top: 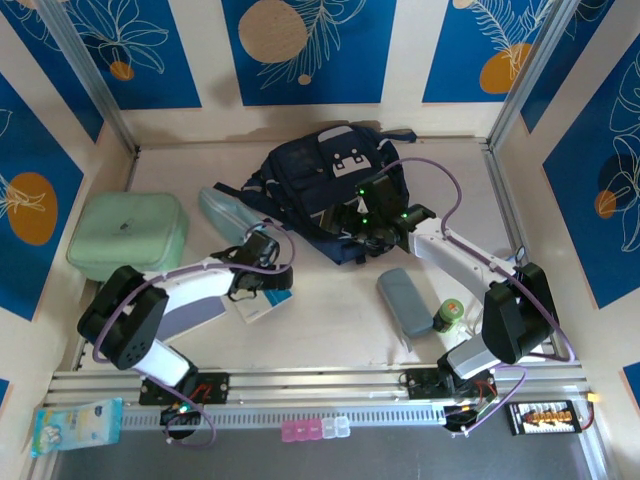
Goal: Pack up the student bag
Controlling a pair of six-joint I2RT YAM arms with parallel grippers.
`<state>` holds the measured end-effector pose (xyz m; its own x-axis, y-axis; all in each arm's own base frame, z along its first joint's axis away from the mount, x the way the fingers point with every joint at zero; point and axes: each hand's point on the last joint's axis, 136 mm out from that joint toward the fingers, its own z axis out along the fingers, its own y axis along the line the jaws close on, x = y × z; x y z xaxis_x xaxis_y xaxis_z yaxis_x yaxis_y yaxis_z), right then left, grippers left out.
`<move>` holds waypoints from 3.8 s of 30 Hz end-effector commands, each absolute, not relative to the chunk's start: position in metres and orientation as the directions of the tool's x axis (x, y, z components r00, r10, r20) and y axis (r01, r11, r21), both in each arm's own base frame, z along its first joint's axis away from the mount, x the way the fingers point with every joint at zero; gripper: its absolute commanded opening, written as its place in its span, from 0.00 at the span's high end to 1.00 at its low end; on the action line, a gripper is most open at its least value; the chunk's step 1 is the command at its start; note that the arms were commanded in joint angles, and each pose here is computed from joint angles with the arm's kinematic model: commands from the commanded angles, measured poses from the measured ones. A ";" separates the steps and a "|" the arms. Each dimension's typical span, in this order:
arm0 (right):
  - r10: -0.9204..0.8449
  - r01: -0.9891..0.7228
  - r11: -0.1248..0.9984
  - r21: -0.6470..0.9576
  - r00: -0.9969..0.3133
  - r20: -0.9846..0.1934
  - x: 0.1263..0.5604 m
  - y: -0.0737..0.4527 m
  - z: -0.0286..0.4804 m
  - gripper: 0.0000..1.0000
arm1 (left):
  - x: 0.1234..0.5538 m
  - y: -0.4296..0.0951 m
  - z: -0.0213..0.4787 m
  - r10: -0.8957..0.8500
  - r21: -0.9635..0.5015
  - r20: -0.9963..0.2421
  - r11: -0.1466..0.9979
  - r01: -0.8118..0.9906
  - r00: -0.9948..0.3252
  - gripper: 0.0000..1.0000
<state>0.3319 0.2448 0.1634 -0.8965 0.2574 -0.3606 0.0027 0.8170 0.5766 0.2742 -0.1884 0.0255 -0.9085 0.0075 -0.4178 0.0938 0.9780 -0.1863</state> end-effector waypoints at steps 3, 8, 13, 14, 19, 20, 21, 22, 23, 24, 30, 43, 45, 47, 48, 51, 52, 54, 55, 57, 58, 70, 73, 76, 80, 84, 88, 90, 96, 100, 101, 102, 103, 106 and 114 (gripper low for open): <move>0.272 0.006 0.810 0.586 -0.889 -0.367 0.341 0.249 0.171 0.14 | 0.233 -0.226 0.003 0.084 -0.322 -0.264 0.931 0.170 -0.961 0.04; 0.292 0.039 0.810 0.585 -0.892 -0.346 0.343 0.243 0.165 0.15 | 0.220 -0.254 0.014 0.179 -0.380 -0.258 0.884 0.270 -0.949 0.05; 0.271 0.026 0.809 0.587 -0.903 -0.334 0.344 0.244 0.160 0.15 | 0.229 -0.250 0.044 0.149 -0.379 -0.318 0.885 0.269 -0.936 0.03; 0.256 0.014 0.808 0.589 -0.909 -0.329 0.343 0.248 0.159 0.16 | 0.234 -0.244 0.050 0.122 -0.373 -0.330 0.894 0.248 -0.936 0.03; 0.154 -0.064 0.808 0.586 -0.937 -0.315 0.338 0.273 0.154 0.23 | 0.250 -0.204 0.068 -0.043 -0.387 -0.330 0.917 0.094 -0.943 0.03; 0.130 -0.082 0.809 0.583 -0.941 -0.313 0.336 0.279 0.152 0.25 | 0.251 -0.198 0.070 -0.065 -0.394 -0.329 0.916 0.075 -0.942 0.02; 0.101 -0.102 0.811 0.576 -0.946 -0.309 0.333 0.285 0.149 0.27 | 0.252 -0.191 0.070 -0.092 -0.400 -0.325 0.915 0.049 -0.941 0.02; 0.074 -0.120 0.815 0.568 -0.949 -0.306 0.329 0.291 0.146 0.30 | 0.252 -0.183 0.069 -0.121 -0.402 -0.314 0.915 0.017 -0.942 0.03; 0.052 -0.132 0.817 0.561 -0.953 -0.299 0.326 0.297 0.142 0.32 | 0.252 -0.177 0.069 -0.146 -0.403 -0.305 0.915 -0.012 -0.941 0.04; 0.026 -0.145 0.821 0.553 -0.957 -0.289 0.321 0.302 0.137 0.35 | 0.251 -0.169 0.065 -0.177 -0.399 -0.289 0.916 -0.049 -0.941 0.05; -0.127 -0.213 0.835 0.507 -0.972 -0.200 0.296 0.329 0.098 0.50 | 0.246 -0.147 0.047 -0.280 -0.404 -0.216 0.898 -0.176 -0.935 0.15; -0.262 -0.276 0.863 0.423 -0.961 -0.091 0.269 0.349 0.048 0.72 | 0.243 -0.149 0.027 -0.296 -0.396 -0.145 0.892 -0.219 -0.944 0.33; -0.263 -0.273 0.867 0.417 -0.961 -0.081 0.269 0.349 0.045 0.73 | 0.243 -0.150 0.025 -0.297 -0.398 -0.138 0.890 -0.222 -0.945 0.36; -0.265 -0.270 0.871 0.410 -0.962 -0.070 0.269 0.348 0.041 0.73 | 0.242 -0.151 0.024 -0.296 -0.402 -0.130 0.888 -0.223 -0.946 0.39; -0.265 -0.269 0.874 0.406 -0.962 -0.067 0.269 0.348 0.039 0.73 | 0.242 -0.151 0.023 -0.297 -0.405 -0.128 0.887 -0.223 -0.946 0.40; -0.267 -0.266 0.878 0.397 -0.962 -0.053 0.267 0.346 0.033 0.73 | 0.241 -0.151 0.022 -0.300 -0.404 -0.126 0.886 -0.227 -0.946 0.44; -0.267 -0.263 0.879 0.397 -0.963 -0.045 0.266 0.346 0.031 0.73 | 0.241 -0.150 0.022 -0.300 -0.405 -0.127 0.886 -0.227 -0.945 0.45; -0.274 -0.264 0.876 0.404 -0.961 -0.032 0.265 0.348 0.029 0.72 | 0.240 -0.150 0.021 -0.301 -0.405 -0.124 0.885 -0.229 -0.946 0.46; -0.277 -0.262 0.875 0.407 -0.961 -0.021 0.263 0.349 0.027 0.72 | 0.239 -0.151 0.021 -0.299 -0.405 -0.121 0.885 -0.228 -0.946 0.47; -0.278 -0.258 0.877 0.405 -0.961 -0.010 0.262 0.348 0.023 0.72 | 0.240 -0.151 0.020 -0.299 -0.406 -0.119 0.885 -0.228 -0.947 0.48; -0.277 -0.256 0.880 0.399 -0.961 -0.007 0.262 0.347 0.021 0.72 | 0.239 -0.152 0.020 -0.298 -0.409 -0.116 0.884 -0.228 -0.948 0.49; -0.237 -0.209 0.927 0.313 -0.970 0.055 0.260 0.326 -0.003 0.72 | 0.239 -0.153 0.020 -0.301 -0.413 -0.110 0.881 -0.232 -0.947 0.60; -0.231 -0.203 0.929 0.308 -0.971 0.055 0.262 0.324 -0.004 0.72 | 0.238 -0.150 0.018 -0.303 -0.400 -0.108 0.885 -0.238 -0.947 0.58; -0.229 -0.201 0.931 0.306 -0.972 0.057 0.262 0.323 -0.005 0.72 | 0.237 -0.152 0.016 -0.301 -0.403 -0.097 0.883 -0.239 -0.949 0.55; -0.226 -0.197 0.932 0.305 -0.972 0.063 0.262 0.322 -0.007 0.72 | 0.241 -0.160 0.025 -0.294 -0.443 -0.102 0.869 -0.221 -0.950 0.56; -0.223 -0.192 0.934 0.301 -0.972 0.071 0.261 0.322 -0.010 0.72 | 0.250 -0.174 0.049 -0.272 -0.515 -0.127 0.840 -0.171 -0.954 0.59; -0.218 -0.190 0.939 0.288 -0.974 0.068 0.262 0.320 -0.010 0.72 | 0.250 -0.192 0.072 -0.244 -0.613 -0.122 0.781 -0.120 -0.962 0.60; -0.217 -0.191 0.941 0.280 -0.974 0.065 0.263 0.319 -0.011 0.72 | 0.248 -0.196 0.081 -0.241 -0.642 -0.125 0.759 -0.107 -0.962 0.61; -0.209 -0.185 0.949 0.257 -0.975 0.069 0.263 0.315 -0.013 0.72 | 0.248 -0.199 0.095 -0.251 -0.683 -0.156 0.726 -0.079 -0.955 0.63; -0.204 -0.182 0.956 0.230 -0.976 0.074 0.263 0.310 -0.016 0.72 | 0.249 -0.199 0.086 -0.275 -0.688 -0.134 0.717 -0.111 -0.952 0.66; -0.202 -0.181 0.957 0.227 -0.977 0.074 0.263 0.309 -0.016 0.73 | 0.249 -0.198 0.082 -0.280 -0.681 -0.127 0.722 -0.122 -0.952 0.67; -0.204 -0.183 0.957 0.226 -0.976 0.073 0.263 0.309 -0.016 0.72 | 0.248 -0.197 0.079 -0.283 -0.673 -0.118 0.728 -0.133 -0.952 0.68; -0.202 -0.181 0.958 0.223 -0.977 0.075 0.263 0.308 -0.017 0.73 | 0.248 -0.196 0.075 -0.289 -0.663 -0.106 0.734 -0.148 -0.951 0.68; -0.199 -0.178 0.959 0.221 -0.977 0.075 0.263 0.308 -0.017 0.73 | 0.244 -0.189 0.063 -0.311 -0.620 -0.071 0.758 -0.202 -0.948 0.69; -0.198 -0.179 0.962 0.206 -0.977 0.075 0.264 0.306 -0.019 0.73 | 0.236 -0.174 0.045 -0.431 -0.565 -0.003 0.745 -0.354 -0.902 0.68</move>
